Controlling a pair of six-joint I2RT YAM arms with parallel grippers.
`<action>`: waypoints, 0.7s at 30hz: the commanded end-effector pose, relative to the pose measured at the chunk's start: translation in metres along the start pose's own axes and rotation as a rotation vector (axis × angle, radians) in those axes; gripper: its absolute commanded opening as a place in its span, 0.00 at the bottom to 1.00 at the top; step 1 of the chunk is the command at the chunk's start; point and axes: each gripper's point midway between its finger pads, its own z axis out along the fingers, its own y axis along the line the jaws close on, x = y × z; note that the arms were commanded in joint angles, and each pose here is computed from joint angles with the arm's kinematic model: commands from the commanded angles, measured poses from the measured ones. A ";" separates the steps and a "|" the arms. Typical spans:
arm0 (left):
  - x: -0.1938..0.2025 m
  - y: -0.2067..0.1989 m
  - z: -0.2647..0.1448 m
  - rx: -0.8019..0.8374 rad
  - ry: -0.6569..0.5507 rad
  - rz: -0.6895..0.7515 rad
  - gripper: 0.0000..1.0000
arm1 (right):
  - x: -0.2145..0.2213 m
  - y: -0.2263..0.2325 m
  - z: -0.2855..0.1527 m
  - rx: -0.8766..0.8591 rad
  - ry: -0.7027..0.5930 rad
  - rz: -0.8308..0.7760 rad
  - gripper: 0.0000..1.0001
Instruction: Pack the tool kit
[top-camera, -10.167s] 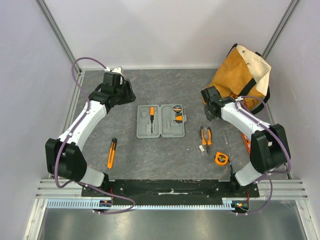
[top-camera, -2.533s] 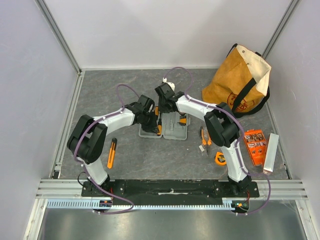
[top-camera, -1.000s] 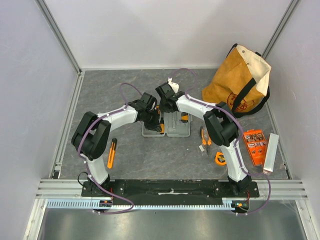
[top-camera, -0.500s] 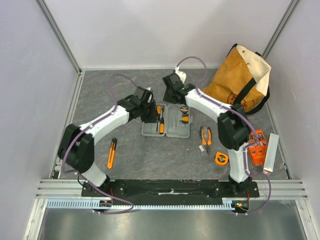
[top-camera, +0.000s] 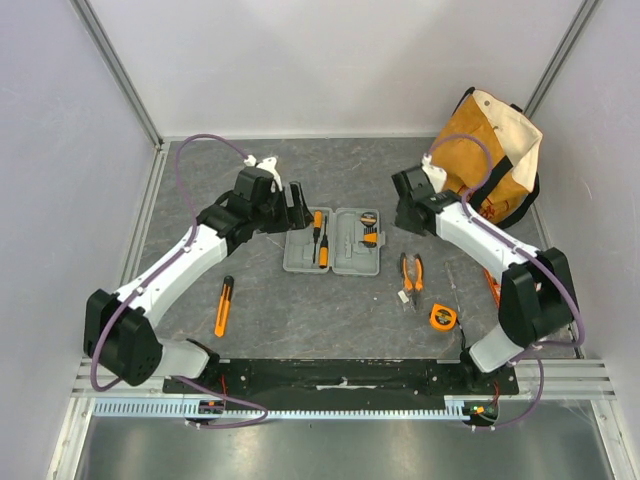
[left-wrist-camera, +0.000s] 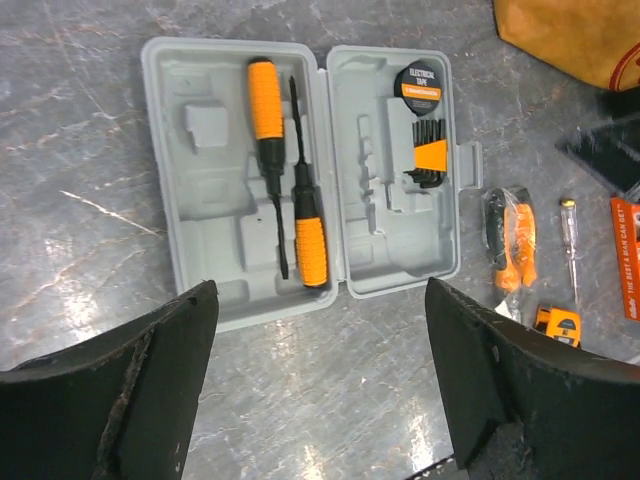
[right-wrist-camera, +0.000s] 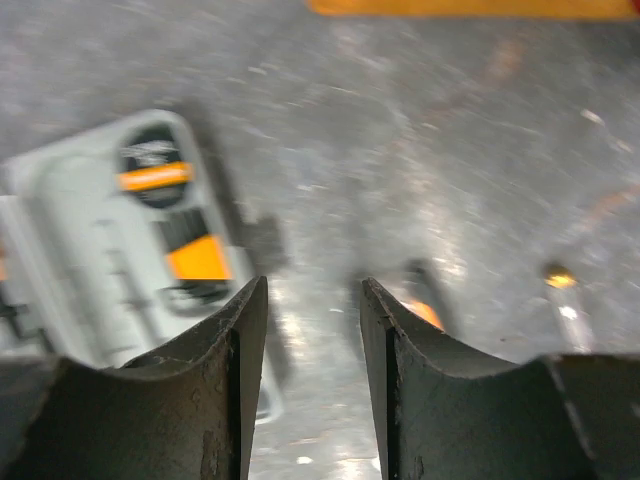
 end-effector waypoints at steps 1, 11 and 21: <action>-0.032 0.003 -0.016 0.026 -0.141 0.080 0.89 | 0.023 -0.062 -0.012 0.140 0.021 -0.009 0.49; -0.025 0.005 0.007 0.097 -0.047 0.002 0.83 | 0.074 -0.109 -0.006 0.216 0.139 -0.035 0.44; -0.020 0.013 0.015 0.142 -0.006 -0.074 0.80 | 0.122 -0.103 0.017 0.139 0.326 -0.125 0.41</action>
